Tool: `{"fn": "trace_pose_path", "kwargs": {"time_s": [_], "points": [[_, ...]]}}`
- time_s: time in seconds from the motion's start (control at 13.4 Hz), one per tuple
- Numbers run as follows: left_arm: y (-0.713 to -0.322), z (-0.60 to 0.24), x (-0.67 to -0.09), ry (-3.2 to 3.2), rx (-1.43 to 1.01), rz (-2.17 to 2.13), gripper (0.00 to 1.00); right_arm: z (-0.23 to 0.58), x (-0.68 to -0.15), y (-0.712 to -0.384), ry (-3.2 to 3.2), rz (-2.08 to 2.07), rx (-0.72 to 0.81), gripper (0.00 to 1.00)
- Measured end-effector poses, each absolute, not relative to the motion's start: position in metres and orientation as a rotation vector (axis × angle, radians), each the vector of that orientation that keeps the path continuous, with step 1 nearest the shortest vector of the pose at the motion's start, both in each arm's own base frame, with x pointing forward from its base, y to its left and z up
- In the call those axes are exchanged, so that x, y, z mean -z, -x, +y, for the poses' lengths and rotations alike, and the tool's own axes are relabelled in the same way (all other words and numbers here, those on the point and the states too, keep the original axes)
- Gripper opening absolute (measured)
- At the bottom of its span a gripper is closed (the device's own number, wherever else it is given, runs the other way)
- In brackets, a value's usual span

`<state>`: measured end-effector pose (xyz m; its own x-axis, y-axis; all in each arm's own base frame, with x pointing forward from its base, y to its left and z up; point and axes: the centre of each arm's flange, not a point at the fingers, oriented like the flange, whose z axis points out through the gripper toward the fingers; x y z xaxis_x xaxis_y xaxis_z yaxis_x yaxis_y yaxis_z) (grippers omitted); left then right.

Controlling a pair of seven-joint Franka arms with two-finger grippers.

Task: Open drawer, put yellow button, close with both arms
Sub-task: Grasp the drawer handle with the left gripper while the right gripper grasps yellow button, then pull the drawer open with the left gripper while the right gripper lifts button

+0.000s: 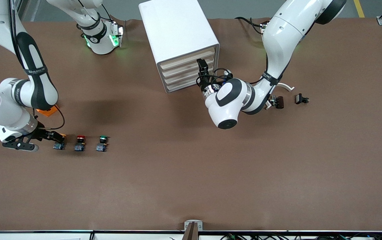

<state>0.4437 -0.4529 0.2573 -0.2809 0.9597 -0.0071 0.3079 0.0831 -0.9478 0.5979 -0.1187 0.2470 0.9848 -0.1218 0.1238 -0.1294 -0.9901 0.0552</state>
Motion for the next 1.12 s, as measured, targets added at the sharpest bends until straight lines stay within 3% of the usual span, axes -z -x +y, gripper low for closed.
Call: {"fn": "trace_pose_path", "kwargs": {"time_s": [0.52, 0.67, 0.74, 0.97, 1.12], "points": [[-0.41, -0.487, -0.254, 1.282, -1.212, -1.624, 0.7, -0.126, -0.181, -0.592, -3.06, -0.177, -0.161, 1.0], [-0.408, -0.487, -0.245, 1.27, -1.207, -1.619, 0.49, -0.128, -0.177, -0.592, -3.06, -0.18, -0.153, 1.0], [-0.408, -0.488, -0.244, 1.259, -1.219, -1.613, 0.39, -0.128, -0.175, -0.592, -3.06, -0.181, -0.149, 0.93], [-0.411, -0.487, -0.252, 1.228, -1.231, -1.606, 0.12, -0.128, -0.174, -0.592, -3.06, -0.18, -0.147, 0.57], [-0.418, -0.482, -0.252, 1.211, -1.23, -1.622, 0.11, -0.127, -0.176, -0.594, -3.061, -0.178, -0.152, 0.43]]}}
